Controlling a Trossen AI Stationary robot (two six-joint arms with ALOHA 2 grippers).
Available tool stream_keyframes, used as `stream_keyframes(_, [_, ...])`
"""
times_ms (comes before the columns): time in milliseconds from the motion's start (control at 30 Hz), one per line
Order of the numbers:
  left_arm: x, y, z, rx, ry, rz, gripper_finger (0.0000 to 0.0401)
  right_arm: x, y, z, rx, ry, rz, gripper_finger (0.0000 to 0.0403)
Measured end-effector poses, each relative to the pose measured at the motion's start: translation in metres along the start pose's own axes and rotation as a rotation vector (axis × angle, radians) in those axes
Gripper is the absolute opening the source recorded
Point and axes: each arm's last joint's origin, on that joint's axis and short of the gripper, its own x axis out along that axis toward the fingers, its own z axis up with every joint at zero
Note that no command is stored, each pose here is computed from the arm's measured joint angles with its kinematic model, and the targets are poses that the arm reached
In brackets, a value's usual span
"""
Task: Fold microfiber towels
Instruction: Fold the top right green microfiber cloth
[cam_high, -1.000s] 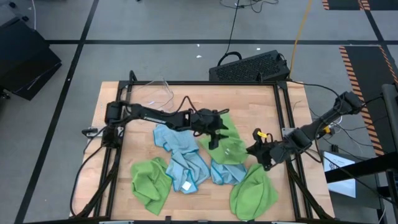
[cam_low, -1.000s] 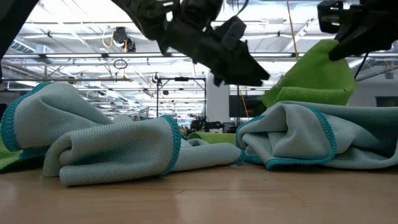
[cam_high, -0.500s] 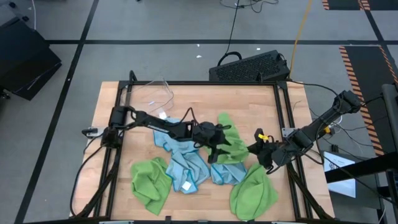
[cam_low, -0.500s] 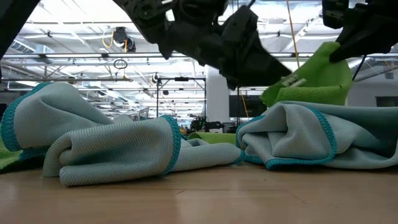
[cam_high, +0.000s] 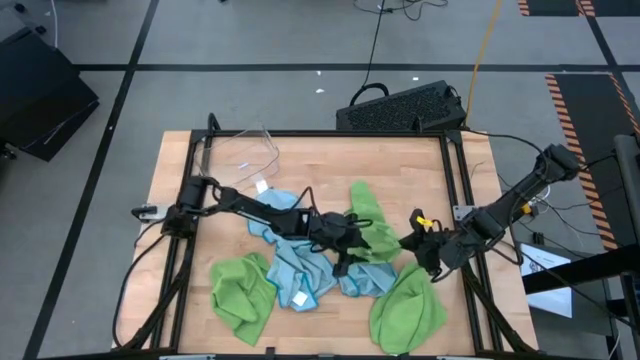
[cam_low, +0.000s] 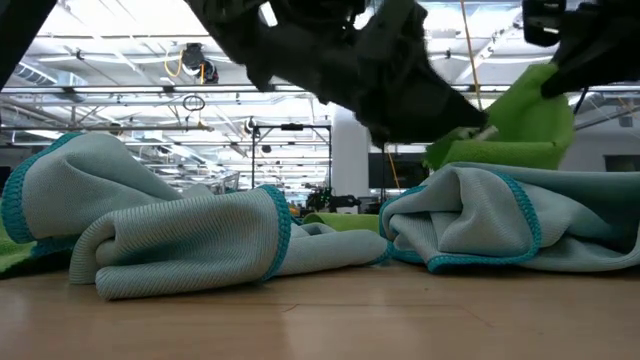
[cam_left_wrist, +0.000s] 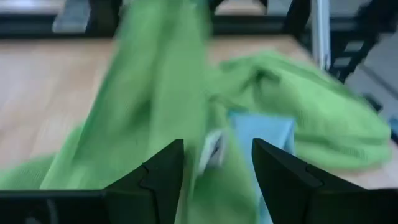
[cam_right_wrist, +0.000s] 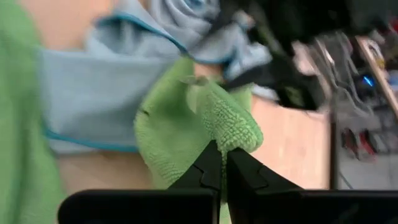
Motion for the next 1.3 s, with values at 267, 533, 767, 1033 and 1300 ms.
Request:
stream_keyframes(267, [-0.030,0.011,0.024,0.018,0.012,0.060,0.0191,-0.007,0.014,0.005,-0.076,-0.052,0.051,0.0000])
stream_keyframes(533, [-0.010,0.029,0.015,0.022,-0.104,0.089,0.0191,-0.004,0.030,0.008,-0.107,-0.038,0.135,0.0000])
stream_keyframes(767, [0.002,0.059,0.000,0.056,-0.165,0.098,0.0193,-0.002,0.032,0.008,-0.132,-0.029,0.141,0.0000])
stream_keyframes(1033, [0.014,0.084,0.003,0.044,-0.045,-0.056,0.0237,-0.002,0.032,0.007,-0.139,-0.022,0.131,0.0000])
stream_keyframes(1300, [0.027,0.079,0.011,0.151,-0.013,-0.075,0.0262,-0.002,0.032,0.007,-0.136,-0.018,0.131,0.0000])
